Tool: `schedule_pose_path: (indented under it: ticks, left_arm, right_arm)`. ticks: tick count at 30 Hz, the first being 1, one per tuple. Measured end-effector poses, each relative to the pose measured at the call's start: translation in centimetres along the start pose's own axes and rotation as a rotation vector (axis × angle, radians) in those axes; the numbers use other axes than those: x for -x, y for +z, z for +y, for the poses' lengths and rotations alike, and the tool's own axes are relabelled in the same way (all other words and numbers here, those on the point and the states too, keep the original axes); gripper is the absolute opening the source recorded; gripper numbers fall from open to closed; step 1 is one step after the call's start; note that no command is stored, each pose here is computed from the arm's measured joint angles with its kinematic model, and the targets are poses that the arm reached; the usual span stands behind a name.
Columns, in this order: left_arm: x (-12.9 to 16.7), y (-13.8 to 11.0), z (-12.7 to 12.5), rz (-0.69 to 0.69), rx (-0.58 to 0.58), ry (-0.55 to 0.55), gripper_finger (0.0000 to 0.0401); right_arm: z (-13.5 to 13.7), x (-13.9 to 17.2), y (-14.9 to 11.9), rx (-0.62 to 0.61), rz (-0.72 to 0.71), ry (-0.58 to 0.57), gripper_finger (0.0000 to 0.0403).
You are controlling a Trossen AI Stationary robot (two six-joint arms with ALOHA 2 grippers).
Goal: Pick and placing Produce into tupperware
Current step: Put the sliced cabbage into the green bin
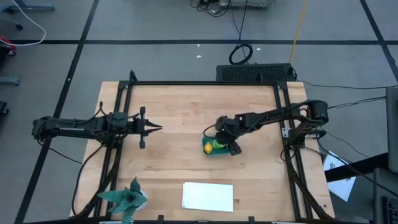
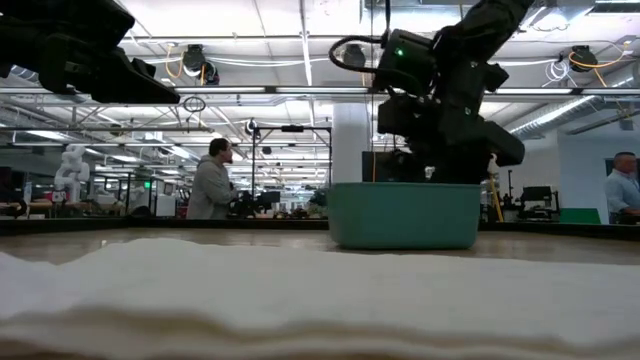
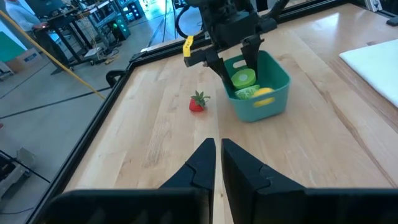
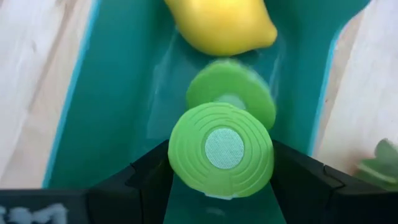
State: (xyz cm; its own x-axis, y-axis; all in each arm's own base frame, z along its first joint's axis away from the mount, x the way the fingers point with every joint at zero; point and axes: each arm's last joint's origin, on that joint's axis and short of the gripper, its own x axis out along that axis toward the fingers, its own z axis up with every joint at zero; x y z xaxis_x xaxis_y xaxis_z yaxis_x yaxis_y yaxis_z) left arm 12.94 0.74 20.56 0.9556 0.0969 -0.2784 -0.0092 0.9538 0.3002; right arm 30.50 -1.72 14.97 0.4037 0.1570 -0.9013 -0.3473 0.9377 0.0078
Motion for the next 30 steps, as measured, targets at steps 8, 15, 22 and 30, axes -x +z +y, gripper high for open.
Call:
schedule_pose_path:
  ticks: [8, 15, 22, 30]
  left_arm:
    - [0.00, 0.00, 0.00, 0.000, 0.000, 0.000, 0.0031]
    - [0.00, 0.00, 0.00, 0.000, 0.000, 0.000, 0.0031]
    - [0.00, 0.00, 0.00, 0.000, 0.000, 0.000, 0.0031]
    - [0.00, 0.00, 0.00, 0.000, 0.000, 0.000, 0.0031]
  right_arm:
    - [0.28, -0.44, -0.86, 0.004, 0.025, 0.011, 0.0224]
    - [0.27, -0.43, -0.86, 0.004, 0.025, 0.012, 0.0224]
    - [0.33, -0.43, -0.89, -0.005, 0.025, 0.026, 0.0224]
    - [0.38, -0.43, -0.90, -0.012, 0.022, 0.041, 0.0224]
